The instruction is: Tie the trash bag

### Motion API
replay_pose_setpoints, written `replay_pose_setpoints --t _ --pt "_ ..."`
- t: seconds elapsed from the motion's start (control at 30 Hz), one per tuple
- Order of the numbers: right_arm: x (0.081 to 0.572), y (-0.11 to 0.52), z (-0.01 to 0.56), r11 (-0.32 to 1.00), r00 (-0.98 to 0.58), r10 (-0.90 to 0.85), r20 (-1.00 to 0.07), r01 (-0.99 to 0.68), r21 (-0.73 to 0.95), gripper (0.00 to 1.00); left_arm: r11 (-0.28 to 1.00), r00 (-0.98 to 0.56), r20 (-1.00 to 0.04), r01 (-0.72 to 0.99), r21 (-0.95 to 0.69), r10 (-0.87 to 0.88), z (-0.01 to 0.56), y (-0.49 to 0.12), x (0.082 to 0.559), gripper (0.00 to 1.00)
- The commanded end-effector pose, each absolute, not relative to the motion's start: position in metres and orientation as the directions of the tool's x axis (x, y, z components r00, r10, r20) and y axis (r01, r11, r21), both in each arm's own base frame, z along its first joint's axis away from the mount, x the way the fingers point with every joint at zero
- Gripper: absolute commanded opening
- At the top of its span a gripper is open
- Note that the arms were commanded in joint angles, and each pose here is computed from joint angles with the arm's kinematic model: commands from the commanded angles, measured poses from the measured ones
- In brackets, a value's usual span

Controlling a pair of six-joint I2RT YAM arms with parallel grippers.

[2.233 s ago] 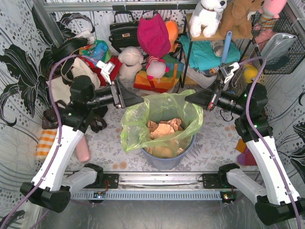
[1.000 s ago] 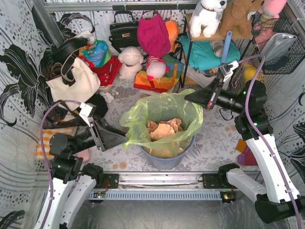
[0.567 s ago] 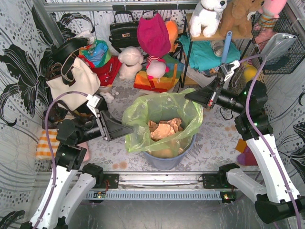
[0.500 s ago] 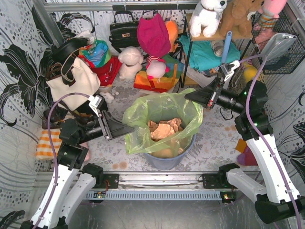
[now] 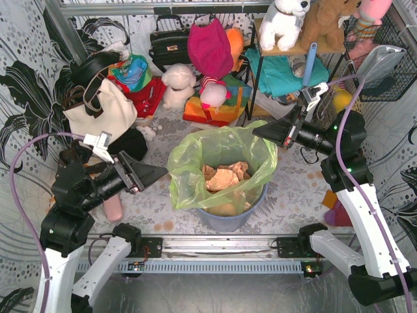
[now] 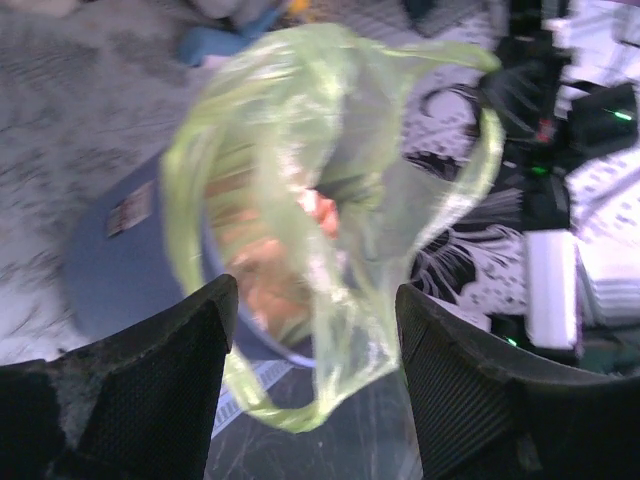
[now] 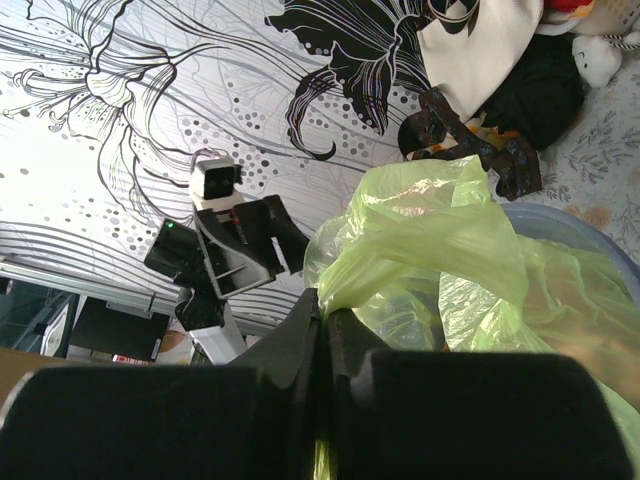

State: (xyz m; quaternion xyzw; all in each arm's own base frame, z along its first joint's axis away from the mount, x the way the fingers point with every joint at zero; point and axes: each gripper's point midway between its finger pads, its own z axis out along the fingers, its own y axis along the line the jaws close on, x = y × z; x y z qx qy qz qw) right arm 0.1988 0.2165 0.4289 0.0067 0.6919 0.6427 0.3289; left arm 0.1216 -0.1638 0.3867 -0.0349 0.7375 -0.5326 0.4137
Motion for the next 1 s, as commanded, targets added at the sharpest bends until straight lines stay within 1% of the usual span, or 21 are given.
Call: replay_pose_setpoints --t 0.0,0.07,0.13,0.23,0.33,0.4,0.47,0.57,0.73,0.9,0.97 --pt "0.197 0.216 0.435 0.158 -0.763 0.439 -0.474 -0.454 0.877 0.04 0.640 -0.680 -0.537 0.127 -0.758 -0.500 0.319 -0.132 0.128 0.72" --pt "0.196 0.216 0.435 0.158 -0.763 0.439 -0.474 -0.454 0.877 0.04 0.648 -0.698 -0.520 0.105 -0.755 -0.492 0.308 -0.132 0.127 0.72" --pt "0.196 0.216 0.435 0.159 -0.765 0.438 -0.472 -0.451 0.879 0.04 0.626 -0.732 -0.488 0.108 -0.772 -0.476 0.298 -0.140 0.126 0.72" --pt "0.195 0.216 0.436 0.159 -0.765 0.439 -0.471 -0.450 0.879 0.04 0.555 -0.776 -0.443 0.147 -0.819 -0.449 0.292 -0.157 0.125 0.72" --pt "0.196 0.216 0.436 0.158 -0.766 0.441 -0.468 -0.447 0.880 0.04 0.488 -0.803 -0.424 0.194 -0.851 -0.420 0.290 -0.170 0.126 0.72" --pt "0.196 0.216 0.436 0.158 -0.767 0.439 -0.468 -0.447 0.880 0.04 0.429 -0.822 -0.410 0.230 -0.874 -0.395 0.291 -0.179 0.125 0.72" --pt "0.197 0.216 0.435 0.158 -0.769 0.440 -0.464 -0.443 0.883 0.04 0.330 -0.837 -0.402 0.285 -0.900 -0.370 0.300 -0.190 0.123 0.72" --pt "0.198 0.217 0.436 0.157 -0.769 0.439 -0.464 -0.443 0.883 0.04 0.211 -0.856 -0.388 0.332 -0.919 -0.343 0.309 -0.200 0.120 0.68" --pt "0.196 0.217 0.439 0.154 -0.766 0.437 -0.471 -0.452 0.878 0.04 0.075 -0.841 -0.440 0.440 -0.895 -0.315 0.344 -0.205 0.106 0.55" --pt "0.197 0.217 0.439 0.152 -0.766 0.437 -0.471 -0.454 0.878 0.04 0.039 -0.790 -0.528 0.544 -0.838 -0.311 0.380 -0.203 0.093 0.47" --pt "0.198 0.218 0.439 0.146 -0.765 0.436 -0.474 -0.459 0.876 0.04 0.016 -0.770 -0.553 0.579 -0.815 -0.320 0.397 -0.203 0.092 0.45"
